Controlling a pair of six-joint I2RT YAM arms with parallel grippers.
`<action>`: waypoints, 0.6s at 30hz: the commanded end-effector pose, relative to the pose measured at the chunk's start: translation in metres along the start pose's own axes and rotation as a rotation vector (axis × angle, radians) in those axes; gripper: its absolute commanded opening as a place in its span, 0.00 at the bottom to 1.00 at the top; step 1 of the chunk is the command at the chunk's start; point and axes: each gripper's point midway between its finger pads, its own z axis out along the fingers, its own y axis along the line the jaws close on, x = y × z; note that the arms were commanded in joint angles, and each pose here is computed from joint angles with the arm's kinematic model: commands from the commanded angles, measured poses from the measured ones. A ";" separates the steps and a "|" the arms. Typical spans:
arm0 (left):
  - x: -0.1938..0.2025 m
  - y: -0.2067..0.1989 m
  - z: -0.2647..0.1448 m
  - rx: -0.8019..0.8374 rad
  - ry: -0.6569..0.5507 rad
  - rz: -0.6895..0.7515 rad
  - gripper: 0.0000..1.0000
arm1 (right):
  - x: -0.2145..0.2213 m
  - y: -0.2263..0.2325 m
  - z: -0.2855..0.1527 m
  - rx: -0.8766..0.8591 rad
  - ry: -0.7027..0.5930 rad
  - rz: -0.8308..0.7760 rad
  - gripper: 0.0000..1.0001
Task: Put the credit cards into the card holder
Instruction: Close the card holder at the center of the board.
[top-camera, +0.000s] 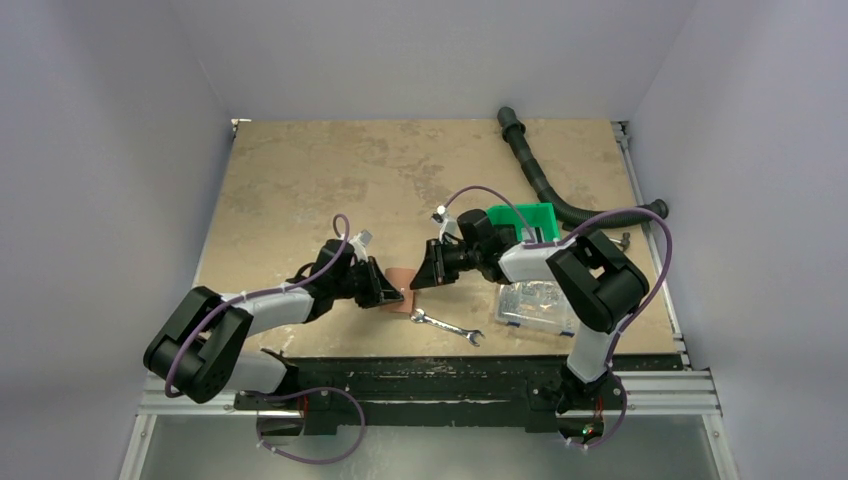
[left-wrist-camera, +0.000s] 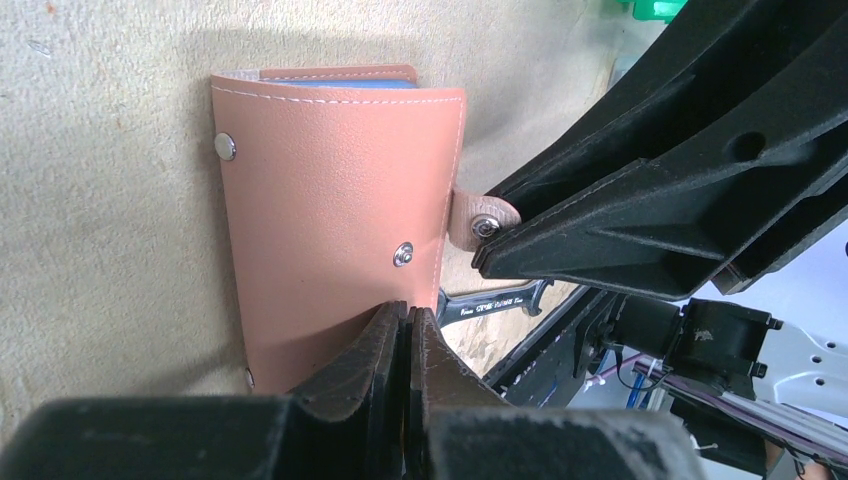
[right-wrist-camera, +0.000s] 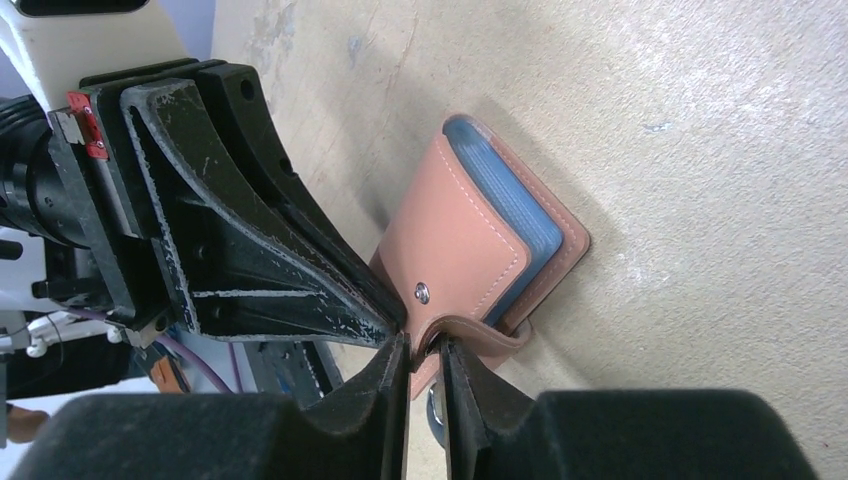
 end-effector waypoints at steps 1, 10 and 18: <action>0.020 0.038 -0.004 -0.136 0.045 -0.004 0.00 | -0.016 0.015 -0.007 -0.015 -0.051 -0.029 0.27; 0.019 0.039 -0.003 -0.139 0.043 -0.005 0.00 | -0.022 0.007 -0.014 0.072 -0.070 -0.030 0.39; 0.019 0.039 -0.003 -0.140 0.043 -0.008 0.00 | -0.022 0.009 -0.019 0.081 -0.070 -0.032 0.25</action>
